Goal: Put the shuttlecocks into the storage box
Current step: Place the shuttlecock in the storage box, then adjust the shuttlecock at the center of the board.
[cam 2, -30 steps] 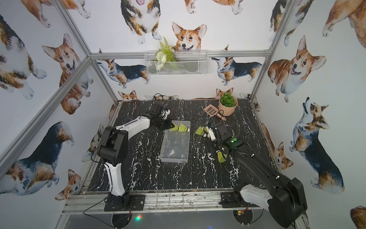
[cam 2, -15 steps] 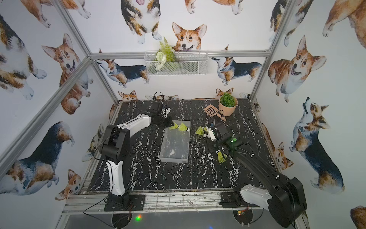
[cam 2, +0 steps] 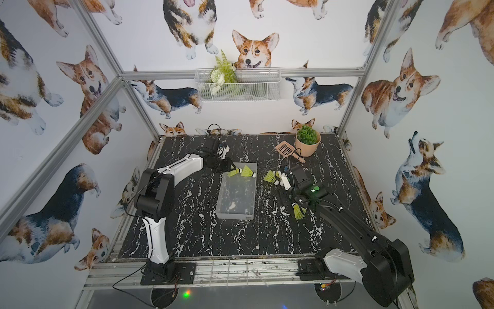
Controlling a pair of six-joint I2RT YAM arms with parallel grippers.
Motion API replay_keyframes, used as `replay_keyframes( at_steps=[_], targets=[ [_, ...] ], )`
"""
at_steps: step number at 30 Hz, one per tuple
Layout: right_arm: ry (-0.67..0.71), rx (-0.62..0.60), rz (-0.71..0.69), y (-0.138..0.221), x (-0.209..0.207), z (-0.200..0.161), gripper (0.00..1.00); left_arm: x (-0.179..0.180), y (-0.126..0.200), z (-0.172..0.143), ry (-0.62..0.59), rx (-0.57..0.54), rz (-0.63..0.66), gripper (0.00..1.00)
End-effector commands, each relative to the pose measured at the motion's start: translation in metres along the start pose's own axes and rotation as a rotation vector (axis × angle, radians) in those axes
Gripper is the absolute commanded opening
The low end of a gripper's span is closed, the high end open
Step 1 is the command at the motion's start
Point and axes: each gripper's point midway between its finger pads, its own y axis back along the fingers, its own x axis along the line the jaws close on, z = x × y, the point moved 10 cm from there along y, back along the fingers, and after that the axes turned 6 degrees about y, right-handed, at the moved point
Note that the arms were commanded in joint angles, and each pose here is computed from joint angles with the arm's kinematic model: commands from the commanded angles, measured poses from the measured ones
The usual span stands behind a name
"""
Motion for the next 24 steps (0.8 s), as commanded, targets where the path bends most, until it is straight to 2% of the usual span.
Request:
replay_keyframes(
  at_steps=[1, 11, 19, 24],
  targets=[
    [-0.006, -0.008, 0.001, 0.001, 0.0, 0.0, 0.74, -0.002, 0.007, 0.004, -0.024, -0.028, 0.013, 0.39],
    [-0.027, -0.01, -0.026, -0.001, -0.002, -0.001, 0.74, -0.015, 0.032, 0.011, -0.065, -0.078, 0.014, 0.45],
    [-0.056, 0.003, -0.071, -0.004, -0.007, -0.002, 0.74, -0.031, 0.078, 0.007, -0.118, -0.145, 0.046, 0.47],
    [-0.115, 0.033, -0.108, -0.006, -0.017, -0.004, 0.73, -0.038, 0.113, -0.007, -0.13, -0.2, 0.061, 0.47]
  ],
)
